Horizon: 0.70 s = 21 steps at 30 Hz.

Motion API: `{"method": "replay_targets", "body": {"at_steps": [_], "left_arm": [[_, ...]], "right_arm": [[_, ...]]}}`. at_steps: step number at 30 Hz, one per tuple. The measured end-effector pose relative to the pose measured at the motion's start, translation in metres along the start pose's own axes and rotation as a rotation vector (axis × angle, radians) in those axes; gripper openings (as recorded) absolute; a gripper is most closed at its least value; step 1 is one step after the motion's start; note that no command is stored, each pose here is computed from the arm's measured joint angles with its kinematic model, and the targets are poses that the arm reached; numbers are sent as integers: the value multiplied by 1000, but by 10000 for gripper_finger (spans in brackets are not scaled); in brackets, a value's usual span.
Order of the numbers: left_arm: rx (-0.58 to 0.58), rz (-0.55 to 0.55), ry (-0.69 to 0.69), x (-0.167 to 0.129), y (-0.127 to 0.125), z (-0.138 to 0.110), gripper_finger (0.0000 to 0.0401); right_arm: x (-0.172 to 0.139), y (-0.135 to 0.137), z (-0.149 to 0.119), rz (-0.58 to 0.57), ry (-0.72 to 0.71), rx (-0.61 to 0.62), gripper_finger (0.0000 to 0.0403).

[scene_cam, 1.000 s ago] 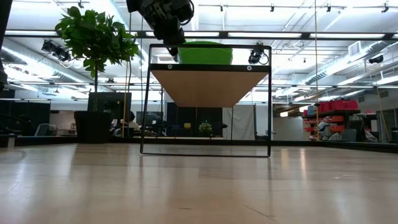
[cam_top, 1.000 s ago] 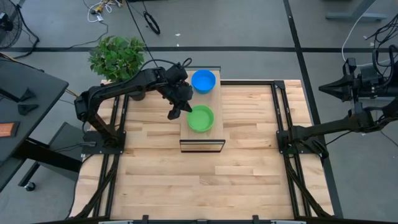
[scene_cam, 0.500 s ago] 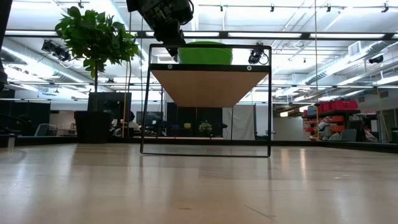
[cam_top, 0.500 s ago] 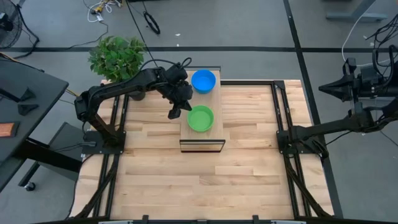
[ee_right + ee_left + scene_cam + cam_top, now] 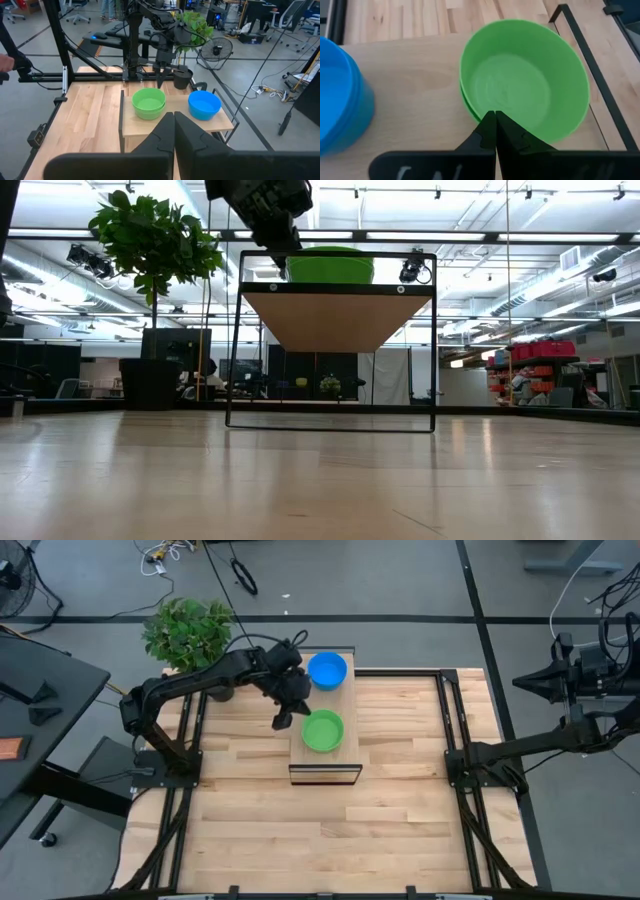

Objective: Pick & Place Mini bowls
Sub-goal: Stack the green bowl on the green bowl on the shelf

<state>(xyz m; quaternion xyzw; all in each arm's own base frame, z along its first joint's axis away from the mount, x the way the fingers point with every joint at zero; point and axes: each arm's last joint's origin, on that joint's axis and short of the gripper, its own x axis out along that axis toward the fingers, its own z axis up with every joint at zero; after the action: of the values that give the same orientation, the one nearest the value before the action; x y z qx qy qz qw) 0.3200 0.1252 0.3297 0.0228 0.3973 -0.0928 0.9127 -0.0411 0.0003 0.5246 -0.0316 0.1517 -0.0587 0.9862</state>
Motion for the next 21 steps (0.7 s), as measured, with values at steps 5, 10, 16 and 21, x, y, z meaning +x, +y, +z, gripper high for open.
{"method": "replay_targets", "body": {"at_steps": [5, 10, 16, 21], "left_arm": [[33, -7, -66, 0, 2, 6, 0], [45, -18, -158, -1, 7, 12, 0], [25, -49, -164, 10, 12, 12, 0], [4, -70, -144, 21, 16, 9, 0]], "right_arm": [[0, 0, 0, 0, 0, 0, 6], [0, 0, 0, 0, 0, 0, 6], [0, 0, 0, 0, 0, 0, 6], [0, 0, 0, 0, 0, 0, 6]]}}
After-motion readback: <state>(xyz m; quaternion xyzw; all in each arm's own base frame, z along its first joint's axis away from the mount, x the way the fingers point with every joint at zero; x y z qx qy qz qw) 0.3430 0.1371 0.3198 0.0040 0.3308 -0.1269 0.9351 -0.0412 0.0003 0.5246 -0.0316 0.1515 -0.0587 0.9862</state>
